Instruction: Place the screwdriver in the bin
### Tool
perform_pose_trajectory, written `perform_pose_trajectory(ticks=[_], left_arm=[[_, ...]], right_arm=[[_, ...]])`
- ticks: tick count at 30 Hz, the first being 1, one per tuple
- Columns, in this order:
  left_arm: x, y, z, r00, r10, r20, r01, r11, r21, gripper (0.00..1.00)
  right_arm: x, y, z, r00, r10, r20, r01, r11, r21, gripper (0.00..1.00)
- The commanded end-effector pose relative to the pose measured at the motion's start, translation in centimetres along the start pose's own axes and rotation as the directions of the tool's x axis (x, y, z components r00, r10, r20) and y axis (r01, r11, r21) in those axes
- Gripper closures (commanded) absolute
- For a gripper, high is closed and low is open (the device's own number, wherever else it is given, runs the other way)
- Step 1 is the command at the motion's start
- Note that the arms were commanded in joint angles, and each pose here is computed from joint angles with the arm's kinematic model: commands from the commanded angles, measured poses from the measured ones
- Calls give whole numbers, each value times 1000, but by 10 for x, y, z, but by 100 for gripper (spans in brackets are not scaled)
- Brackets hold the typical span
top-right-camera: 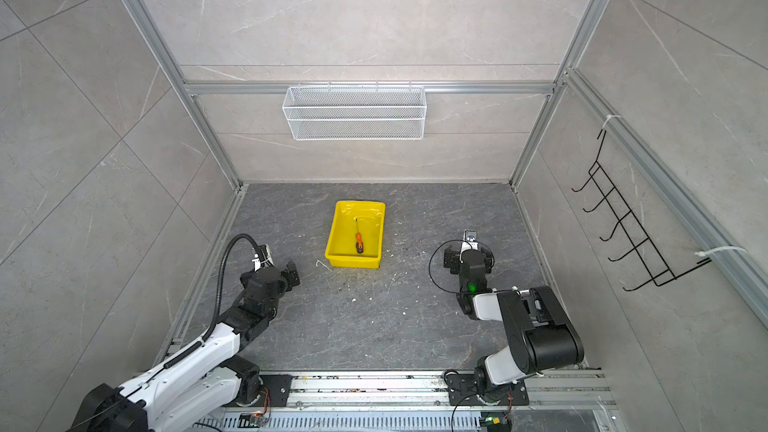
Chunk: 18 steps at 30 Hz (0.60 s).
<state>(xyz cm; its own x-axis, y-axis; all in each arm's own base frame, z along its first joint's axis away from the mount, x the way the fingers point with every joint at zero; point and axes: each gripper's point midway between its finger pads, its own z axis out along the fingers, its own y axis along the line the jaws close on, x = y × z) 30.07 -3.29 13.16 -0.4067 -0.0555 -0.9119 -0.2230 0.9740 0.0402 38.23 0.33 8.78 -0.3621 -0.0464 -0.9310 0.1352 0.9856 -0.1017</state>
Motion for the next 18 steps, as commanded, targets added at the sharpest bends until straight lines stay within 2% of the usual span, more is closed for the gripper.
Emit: perform_pose_trajectory(ticks=[1,3,6,11,13,18], left_arm=[[-45,2,5,974,184,135,-172,981,-94,0],[-45,0,11,945,301,126,-286,950,-124,0],[-36,-2,22,931,354,93,-343,932,-120,0],[-9,12,42,952,290,98,-279,954,-114,0],[-9,17,49,960,263,92,-253,961,-108,0],[-14,26,64,984,140,112,-141,990,-3,0]], right_arm=[[-8,7,-1,999,23,27,-22,999,-43,1],[-9,7,0,999,26,44,-24,999,-43,1],[-8,7,-1,999,25,31,-24,999,-44,1],[-9,7,-1,999,26,36,-25,999,-43,1],[-9,7,-1,999,26,36,-24,999,-43,1],[-9,7,-1,999,26,36,-25,999,-43,1]])
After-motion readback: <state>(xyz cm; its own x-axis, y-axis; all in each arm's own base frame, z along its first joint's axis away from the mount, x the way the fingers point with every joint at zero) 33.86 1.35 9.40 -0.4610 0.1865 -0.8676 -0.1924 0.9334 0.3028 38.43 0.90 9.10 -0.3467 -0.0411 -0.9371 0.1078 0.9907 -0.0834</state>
